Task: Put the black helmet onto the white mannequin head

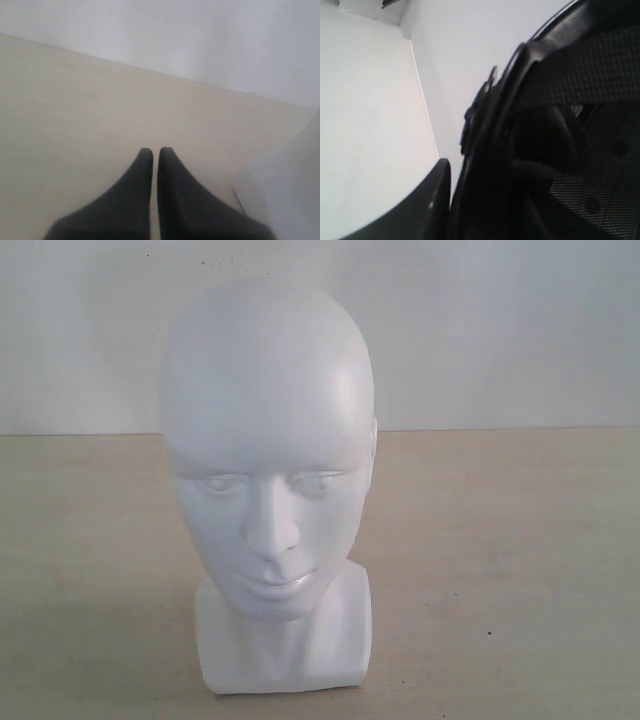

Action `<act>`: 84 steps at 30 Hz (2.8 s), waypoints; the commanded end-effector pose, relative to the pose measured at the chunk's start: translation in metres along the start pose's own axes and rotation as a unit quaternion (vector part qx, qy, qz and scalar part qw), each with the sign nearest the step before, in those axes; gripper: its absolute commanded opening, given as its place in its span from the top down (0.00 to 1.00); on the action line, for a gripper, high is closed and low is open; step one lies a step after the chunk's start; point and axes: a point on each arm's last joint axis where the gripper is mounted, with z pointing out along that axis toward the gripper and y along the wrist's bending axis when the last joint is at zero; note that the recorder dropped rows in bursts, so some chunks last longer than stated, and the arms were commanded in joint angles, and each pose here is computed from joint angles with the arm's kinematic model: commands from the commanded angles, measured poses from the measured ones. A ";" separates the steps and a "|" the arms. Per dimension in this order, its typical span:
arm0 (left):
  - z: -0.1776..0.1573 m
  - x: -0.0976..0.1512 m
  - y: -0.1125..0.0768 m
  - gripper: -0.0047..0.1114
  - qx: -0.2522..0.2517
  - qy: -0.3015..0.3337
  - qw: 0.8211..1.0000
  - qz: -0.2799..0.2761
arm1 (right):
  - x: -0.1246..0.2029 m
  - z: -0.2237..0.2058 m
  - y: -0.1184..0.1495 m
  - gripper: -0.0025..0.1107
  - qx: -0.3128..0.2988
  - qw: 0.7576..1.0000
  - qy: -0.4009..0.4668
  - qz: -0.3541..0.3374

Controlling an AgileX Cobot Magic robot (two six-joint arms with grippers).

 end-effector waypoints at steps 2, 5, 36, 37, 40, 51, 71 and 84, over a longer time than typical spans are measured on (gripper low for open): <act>0.000 0.001 0.000 0.92 0.004 -0.001 1.000 -0.002 | -0.001 0.002 0.009 0.98 -0.054 0.998 -0.005 0.025; 0.000 0.001 0.000 0.92 0.004 -0.001 1.000 -0.002 | 0.002 0.004 0.012 0.98 -0.074 0.997 0.018 0.021; 0.000 0.001 0.000 0.92 0.004 -0.001 1.000 -0.002 | -0.019 0.024 0.012 0.98 -0.079 0.940 -0.043 0.328; 0.000 0.001 0.000 0.92 0.004 -0.001 1.000 -0.002 | -0.019 0.024 0.012 0.98 -0.080 0.939 -0.041 0.333; 0.000 0.001 0.000 0.92 0.004 -0.001 1.000 -0.002 | -0.018 0.024 0.013 0.98 -0.082 0.939 -0.033 0.332; 0.000 0.001 0.000 0.92 0.004 -0.001 1.000 -0.002 | -0.021 0.024 0.010 0.98 -0.071 0.960 -0.062 0.263; 0.000 0.001 0.000 0.92 0.004 -0.001 1.000 -0.002 | 0.002 0.027 0.029 0.98 -0.059 0.928 -0.092 0.357; 0.000 0.001 0.000 0.92 0.004 -0.001 1.000 -0.002 | 0.029 0.029 0.055 0.98 -0.095 0.899 -0.021 0.426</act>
